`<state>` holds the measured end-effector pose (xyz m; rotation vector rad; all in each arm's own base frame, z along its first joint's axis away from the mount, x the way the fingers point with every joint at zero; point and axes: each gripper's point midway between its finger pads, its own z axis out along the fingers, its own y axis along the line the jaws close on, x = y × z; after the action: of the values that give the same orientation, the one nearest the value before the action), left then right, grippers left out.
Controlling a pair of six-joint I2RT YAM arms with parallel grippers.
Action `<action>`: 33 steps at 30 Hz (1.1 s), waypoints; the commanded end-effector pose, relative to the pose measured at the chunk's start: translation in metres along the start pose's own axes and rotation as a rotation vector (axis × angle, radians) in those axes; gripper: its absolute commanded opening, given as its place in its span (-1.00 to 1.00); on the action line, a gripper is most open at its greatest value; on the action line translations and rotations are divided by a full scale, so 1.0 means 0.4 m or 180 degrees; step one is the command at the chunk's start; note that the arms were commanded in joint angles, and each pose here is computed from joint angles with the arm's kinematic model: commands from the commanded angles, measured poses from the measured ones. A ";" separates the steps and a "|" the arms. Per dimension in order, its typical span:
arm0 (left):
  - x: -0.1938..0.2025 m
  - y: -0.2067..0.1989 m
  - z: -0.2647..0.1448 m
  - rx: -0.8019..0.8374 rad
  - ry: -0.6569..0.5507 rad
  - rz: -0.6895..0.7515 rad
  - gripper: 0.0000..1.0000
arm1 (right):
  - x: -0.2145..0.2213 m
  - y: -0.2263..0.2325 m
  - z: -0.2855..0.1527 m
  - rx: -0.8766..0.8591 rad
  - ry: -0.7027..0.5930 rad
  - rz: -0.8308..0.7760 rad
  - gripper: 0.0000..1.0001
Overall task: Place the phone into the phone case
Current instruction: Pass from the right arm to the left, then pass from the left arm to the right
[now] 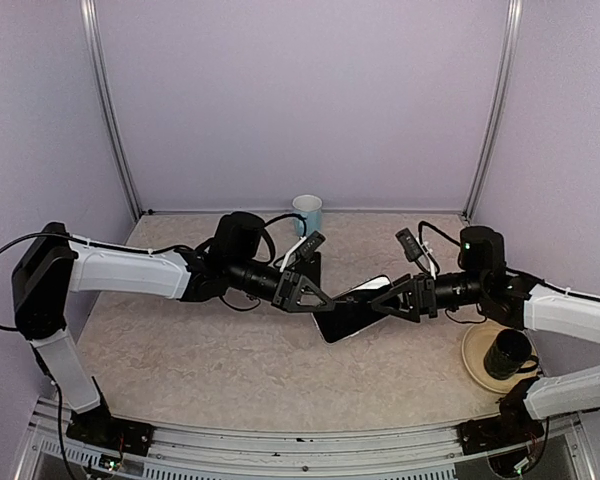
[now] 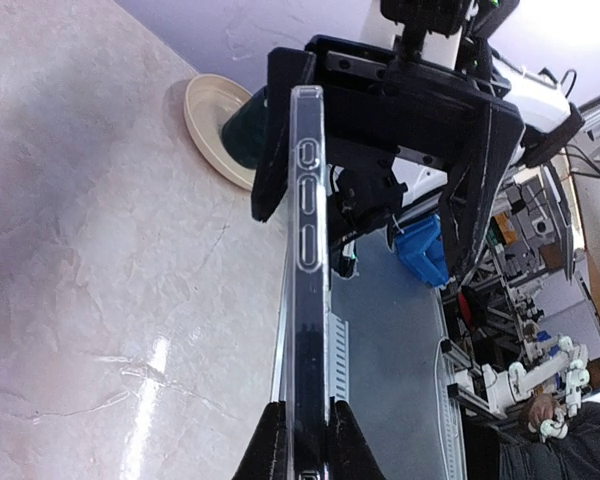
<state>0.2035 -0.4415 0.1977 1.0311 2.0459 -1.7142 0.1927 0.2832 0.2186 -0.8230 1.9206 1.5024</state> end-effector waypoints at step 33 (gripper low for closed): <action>-0.188 -0.130 -0.174 0.0655 -0.3025 0.0175 -1.00 | -0.206 0.029 -0.011 -0.0082 -0.1261 -0.0025 0.63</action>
<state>0.2385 -0.4196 0.2714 0.2815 1.4357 -1.8230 0.2415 0.2845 0.2451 -0.4244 1.7856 1.5151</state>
